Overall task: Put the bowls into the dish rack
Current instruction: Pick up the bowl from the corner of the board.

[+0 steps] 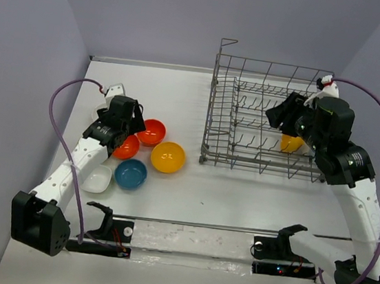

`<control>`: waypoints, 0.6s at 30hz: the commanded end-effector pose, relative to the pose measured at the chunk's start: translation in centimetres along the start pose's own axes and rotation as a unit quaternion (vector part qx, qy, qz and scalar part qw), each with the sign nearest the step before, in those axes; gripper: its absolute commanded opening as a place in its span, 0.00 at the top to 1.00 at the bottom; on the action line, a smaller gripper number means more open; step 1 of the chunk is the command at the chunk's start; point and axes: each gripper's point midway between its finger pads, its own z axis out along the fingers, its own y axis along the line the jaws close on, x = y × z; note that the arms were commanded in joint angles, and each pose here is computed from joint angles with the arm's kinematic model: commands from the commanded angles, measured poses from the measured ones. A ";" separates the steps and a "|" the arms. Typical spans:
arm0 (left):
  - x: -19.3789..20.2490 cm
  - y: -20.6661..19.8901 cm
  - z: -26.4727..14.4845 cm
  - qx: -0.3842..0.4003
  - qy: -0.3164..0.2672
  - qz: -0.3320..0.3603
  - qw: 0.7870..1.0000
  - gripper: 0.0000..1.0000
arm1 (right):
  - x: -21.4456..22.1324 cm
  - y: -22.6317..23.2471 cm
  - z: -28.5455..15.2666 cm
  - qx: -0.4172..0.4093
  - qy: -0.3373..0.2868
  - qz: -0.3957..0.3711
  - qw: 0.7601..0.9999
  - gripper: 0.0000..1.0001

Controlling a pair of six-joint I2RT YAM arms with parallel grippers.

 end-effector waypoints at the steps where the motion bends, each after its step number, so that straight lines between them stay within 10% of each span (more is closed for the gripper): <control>1: -2.3 2.1 -1.3 -0.050 -0.037 -0.050 0.997 0.14 | 0.1 3.1 -0.9 -0.090 -0.007 0.009 0.996 0.42; 18: -0.3 9.6 0.9 -0.155 0.000 -0.092 0.984 0.17 | 3.8 3.2 0.1 -0.130 0.030 0.001 0.991 0.40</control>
